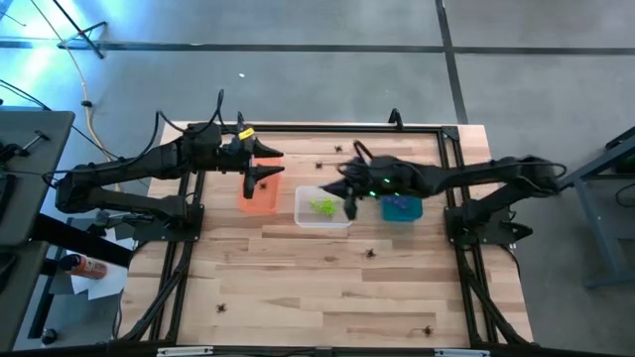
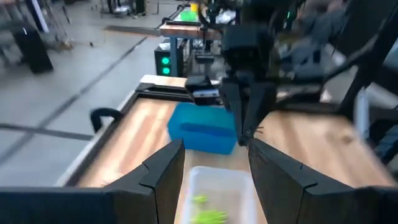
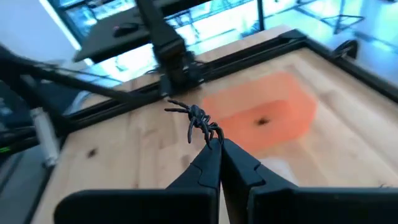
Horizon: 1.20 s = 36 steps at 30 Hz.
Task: Sort Halloween decoration
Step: Put the black spider toy into the orange bin
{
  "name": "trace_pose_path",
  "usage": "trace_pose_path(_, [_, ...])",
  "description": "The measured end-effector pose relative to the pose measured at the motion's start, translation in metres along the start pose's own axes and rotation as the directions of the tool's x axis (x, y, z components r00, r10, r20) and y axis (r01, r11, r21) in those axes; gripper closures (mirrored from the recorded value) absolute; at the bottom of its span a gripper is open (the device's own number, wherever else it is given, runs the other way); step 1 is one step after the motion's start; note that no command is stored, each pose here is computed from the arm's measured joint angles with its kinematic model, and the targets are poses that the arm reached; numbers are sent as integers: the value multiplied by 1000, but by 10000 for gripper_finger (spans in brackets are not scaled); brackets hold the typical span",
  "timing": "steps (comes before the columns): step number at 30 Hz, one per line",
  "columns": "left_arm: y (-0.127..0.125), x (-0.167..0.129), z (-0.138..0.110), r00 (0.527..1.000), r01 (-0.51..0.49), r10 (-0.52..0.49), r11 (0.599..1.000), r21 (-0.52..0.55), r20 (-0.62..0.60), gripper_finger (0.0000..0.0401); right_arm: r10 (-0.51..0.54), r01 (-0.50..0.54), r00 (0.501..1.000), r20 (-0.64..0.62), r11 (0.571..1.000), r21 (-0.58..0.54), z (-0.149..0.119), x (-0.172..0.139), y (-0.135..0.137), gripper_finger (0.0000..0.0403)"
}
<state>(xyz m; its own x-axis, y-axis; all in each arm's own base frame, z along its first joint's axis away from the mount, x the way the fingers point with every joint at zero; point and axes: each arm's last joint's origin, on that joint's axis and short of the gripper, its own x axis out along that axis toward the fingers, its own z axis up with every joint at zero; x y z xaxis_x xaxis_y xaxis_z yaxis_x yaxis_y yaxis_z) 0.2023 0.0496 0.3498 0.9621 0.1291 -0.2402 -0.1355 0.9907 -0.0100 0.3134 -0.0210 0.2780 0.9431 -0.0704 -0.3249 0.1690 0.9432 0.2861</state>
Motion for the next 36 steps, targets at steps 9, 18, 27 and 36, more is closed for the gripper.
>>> trace_pose_path(9, [-4,30,-10,992,119,-111,983,141,-61,233,-106,107,992,-72,994,5,45,45,-20,403])
trace_pose_path(18, [-7,48,-19,992,-34,64,964,264,-105,233,-48,42,990,-132,998,-51,52,48,-24,403])
trace_pose_path(27, [-11,62,-28,987,12,31,964,265,-157,233,-42,32,992,-119,996,-85,54,47,-26,403])
trace_pose_path(36, [-8,76,-33,979,-80,132,951,299,-155,233,-8,-3,992,-128,997,-82,53,47,-24,403])
